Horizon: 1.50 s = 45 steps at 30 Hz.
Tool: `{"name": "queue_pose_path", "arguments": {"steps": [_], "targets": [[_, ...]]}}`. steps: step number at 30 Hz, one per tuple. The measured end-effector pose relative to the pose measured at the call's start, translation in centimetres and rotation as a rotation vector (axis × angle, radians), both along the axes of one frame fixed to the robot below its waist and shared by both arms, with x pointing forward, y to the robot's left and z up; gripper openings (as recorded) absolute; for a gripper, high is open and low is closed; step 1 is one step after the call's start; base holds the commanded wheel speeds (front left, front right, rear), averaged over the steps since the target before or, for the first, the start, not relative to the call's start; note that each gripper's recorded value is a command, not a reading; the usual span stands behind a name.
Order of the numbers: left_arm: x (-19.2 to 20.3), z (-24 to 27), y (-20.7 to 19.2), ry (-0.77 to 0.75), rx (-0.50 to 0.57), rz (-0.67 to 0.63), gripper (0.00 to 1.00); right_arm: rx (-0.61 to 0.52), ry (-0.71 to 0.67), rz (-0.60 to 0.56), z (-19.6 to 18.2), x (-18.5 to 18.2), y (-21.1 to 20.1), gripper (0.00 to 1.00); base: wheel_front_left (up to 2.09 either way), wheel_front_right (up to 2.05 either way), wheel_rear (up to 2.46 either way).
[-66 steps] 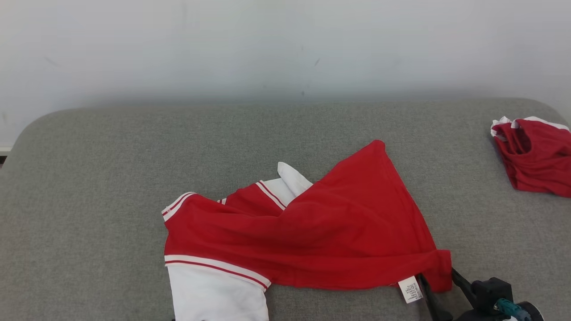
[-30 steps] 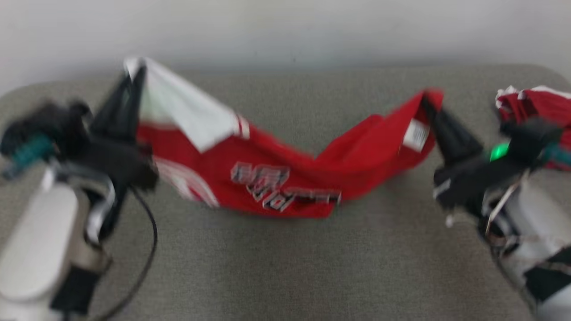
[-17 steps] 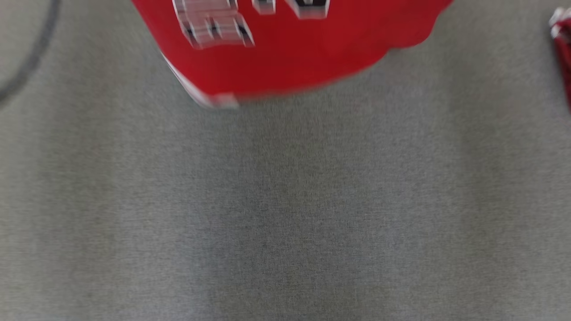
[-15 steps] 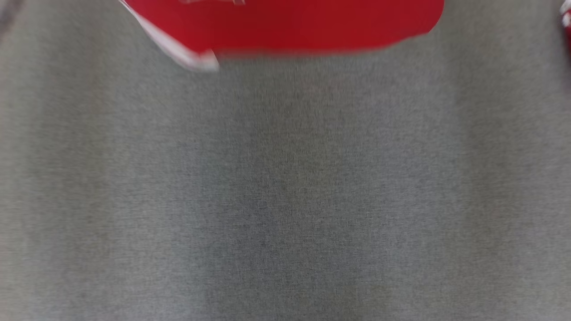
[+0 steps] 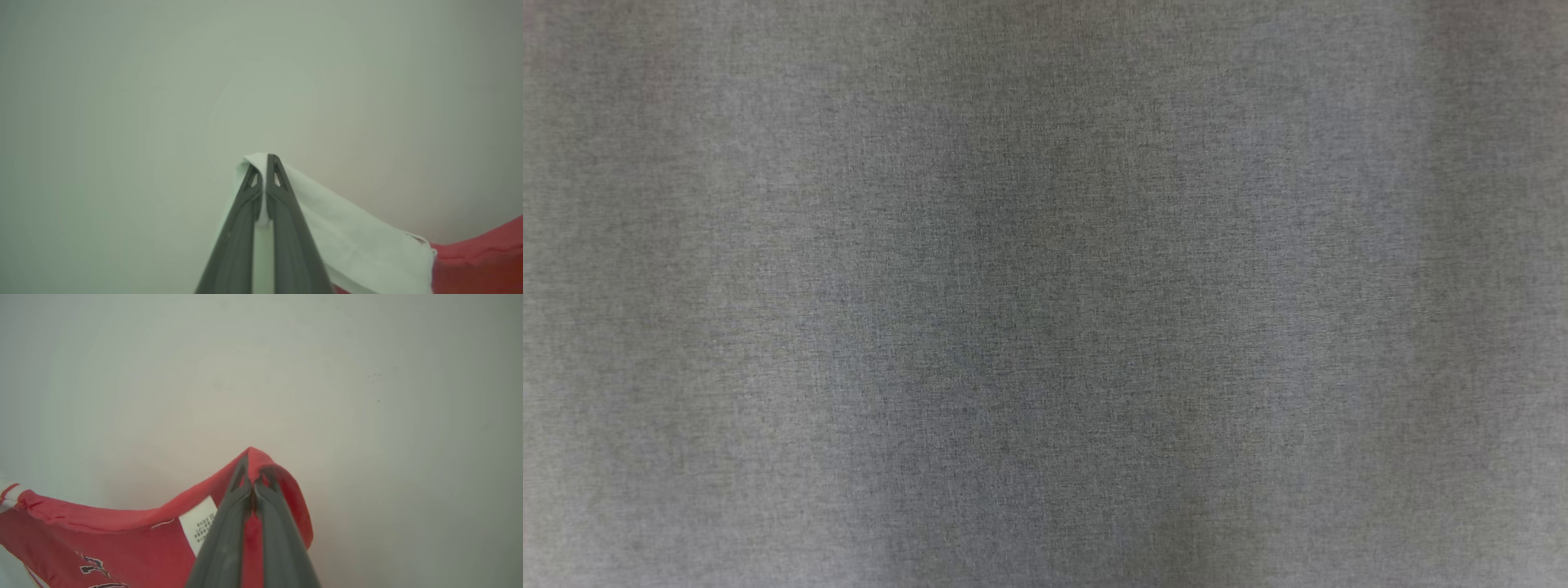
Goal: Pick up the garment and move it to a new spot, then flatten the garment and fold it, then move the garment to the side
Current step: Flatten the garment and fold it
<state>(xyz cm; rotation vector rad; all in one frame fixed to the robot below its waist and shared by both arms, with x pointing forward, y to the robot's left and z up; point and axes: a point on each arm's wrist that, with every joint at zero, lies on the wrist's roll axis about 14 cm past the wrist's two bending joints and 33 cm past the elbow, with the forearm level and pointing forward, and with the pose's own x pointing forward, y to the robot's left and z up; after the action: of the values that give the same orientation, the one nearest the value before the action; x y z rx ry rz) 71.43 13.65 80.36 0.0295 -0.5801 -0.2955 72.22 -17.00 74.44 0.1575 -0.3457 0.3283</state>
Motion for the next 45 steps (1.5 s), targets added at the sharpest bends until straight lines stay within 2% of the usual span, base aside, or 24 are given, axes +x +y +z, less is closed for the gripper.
{"name": "queue_pose_path", "arguments": {"steps": [13,18,23,29,34,45], "targets": [[1.6,-3.1,0.0,0.076,-0.041,-0.025,0.00,-0.022,0.068,-0.017,-3.8,1.0,-1.3,0.00,0.00,0.00,0.00],[0.5,-4.5,0.0,0.091,-0.069,-0.056,0.00,-0.018,0.101,0.015,-6.0,-0.5,-1.1,0.00,0.00,0.00,0.00],[-1.7,-7.0,0.8,0.113,-0.116,-0.084,0.00,-0.021,0.153,0.046,-9.1,-3.6,-1.6,0.00,0.00,0.00,0.00],[-7.4,-12.7,2.0,0.196,-0.172,-0.085,0.00,-0.008,0.229,0.089,-13.2,-9.8,-2.4,0.00,0.00,0.00,0.00],[-13.2,-15.5,3.5,0.245,-0.229,-0.045,0.00,0.011,0.297,0.110,-16.0,-14.6,-2.9,0.00,0.00,0.00,0.00],[-23.9,-20.8,4.5,0.416,-0.359,0.028,0.00,0.098,0.495,0.063,-23.4,-24.1,-4.9,0.00,0.00,0.00,0.00]]}}
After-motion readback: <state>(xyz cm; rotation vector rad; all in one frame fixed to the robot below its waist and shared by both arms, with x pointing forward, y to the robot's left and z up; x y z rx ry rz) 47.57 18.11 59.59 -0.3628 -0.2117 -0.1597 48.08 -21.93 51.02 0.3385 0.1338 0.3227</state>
